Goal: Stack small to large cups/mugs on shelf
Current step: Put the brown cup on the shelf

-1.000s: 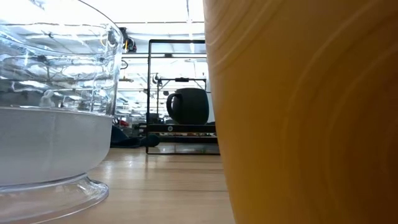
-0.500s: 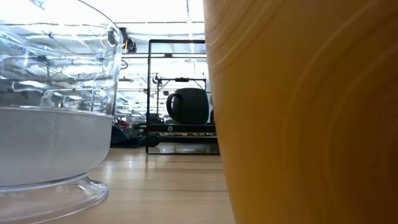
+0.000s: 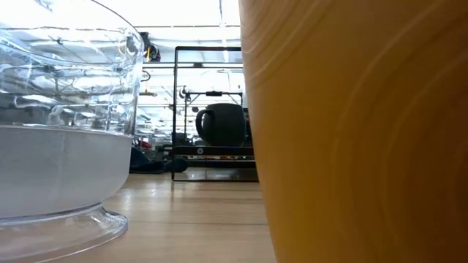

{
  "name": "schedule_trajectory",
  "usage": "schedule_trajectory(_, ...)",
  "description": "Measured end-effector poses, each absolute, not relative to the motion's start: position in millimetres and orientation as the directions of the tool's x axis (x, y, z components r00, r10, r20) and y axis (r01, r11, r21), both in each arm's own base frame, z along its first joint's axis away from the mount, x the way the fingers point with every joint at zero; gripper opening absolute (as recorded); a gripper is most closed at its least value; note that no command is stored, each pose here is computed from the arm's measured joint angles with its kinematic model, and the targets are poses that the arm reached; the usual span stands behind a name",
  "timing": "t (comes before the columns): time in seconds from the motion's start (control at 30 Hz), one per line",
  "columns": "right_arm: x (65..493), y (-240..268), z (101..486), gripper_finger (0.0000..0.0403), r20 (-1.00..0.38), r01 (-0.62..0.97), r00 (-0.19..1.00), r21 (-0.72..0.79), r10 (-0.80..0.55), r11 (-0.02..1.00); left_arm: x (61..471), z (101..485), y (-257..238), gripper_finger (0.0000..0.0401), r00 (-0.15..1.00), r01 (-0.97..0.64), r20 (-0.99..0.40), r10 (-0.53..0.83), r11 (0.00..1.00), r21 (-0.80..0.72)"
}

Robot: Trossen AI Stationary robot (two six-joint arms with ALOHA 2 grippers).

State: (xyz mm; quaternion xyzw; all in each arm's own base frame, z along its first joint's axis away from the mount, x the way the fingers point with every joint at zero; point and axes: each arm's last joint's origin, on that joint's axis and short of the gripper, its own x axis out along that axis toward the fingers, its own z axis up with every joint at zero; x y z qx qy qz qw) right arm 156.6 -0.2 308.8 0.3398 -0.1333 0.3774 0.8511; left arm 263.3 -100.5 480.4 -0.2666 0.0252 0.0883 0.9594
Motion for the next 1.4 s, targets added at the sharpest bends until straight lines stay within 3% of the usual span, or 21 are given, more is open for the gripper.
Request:
schedule_trajectory(0.1, 143.7, 2.6, 320.6, 0.0139, 0.521, -0.764, 0.645, 0.449, 0.559, 0.463, 268.5, 467.5, -105.9, 0.0154, 0.978, -0.184, -0.187, 0.093, 0.807, -0.561)
schedule_trajectory(0.23, 137.2, 3.2, 318.2, 0.0139, 0.470, -0.722, 0.687, 0.532, 0.555, 0.443, 279.6, 446.4, -119.2, 0.0154, 0.951, -0.221, -0.306, 0.045, 0.792, -0.569)
schedule_trajectory(0.43, 126.8, 3.8, 322.2, 0.0139, 0.492, -0.725, 0.686, 0.526, 0.536, 0.444, 320.6, 403.9, -139.2, 0.0154, 0.904, -0.316, -0.427, 0.014, 0.694, -0.647)
schedule_trajectory(0.63, 112.4, 5.0, 329.6, 0.0139, 0.547, -0.760, 0.650, 0.479, 0.528, 0.439, 375.3, 361.1, -159.8, 0.0154, 0.918, -0.330, -0.392, -0.059, 0.432, -0.839)
schedule_trajectory(0.87, 102.4, 7.0, 330.7, 0.0139, 0.534, -0.772, 0.633, 0.486, 0.560, 0.409, 402.8, 342.8, -180.7, 0.0154, 0.958, -0.203, -0.258, -0.125, 0.339, -0.919)
schedule_trajectory(1.03, 104.0, 10.7, 321.3, 0.0139, 0.419, -0.719, 0.637, 0.627, 0.648, 0.302, 399.4, 352.9, -182.0, 0.0154, 0.975, -0.152, -0.200, -0.102, 0.353, -0.923)
schedule_trajectory(1.13, 103.5, 13.7, 324.6, 0.0139, 0.441, -0.739, 0.621, 0.605, 0.648, 0.297, 394.0, 378.4, -178.4, 0.0154, 0.994, -0.004, -0.044, -0.101, 0.364, -0.932)
schedule_trajectory(1.27, 102.1, 17.7, 358.9, 0.0139, 0.506, -0.818, 0.556, 0.472, 0.659, 0.328, 380.9, 412.1, -171.6, 0.0154, 0.984, 0.173, 0.141, -0.105, 0.448, -0.877)
schedule_trajectory(1.4, 117.2, 25.6, 389.1, 0.0139, 0.398, -0.800, 0.551, 0.502, 0.733, 0.329, 359.1, 436.7, -163.4, 0.0154, 0.976, 0.218, 0.167, -0.142, 0.538, -0.814)
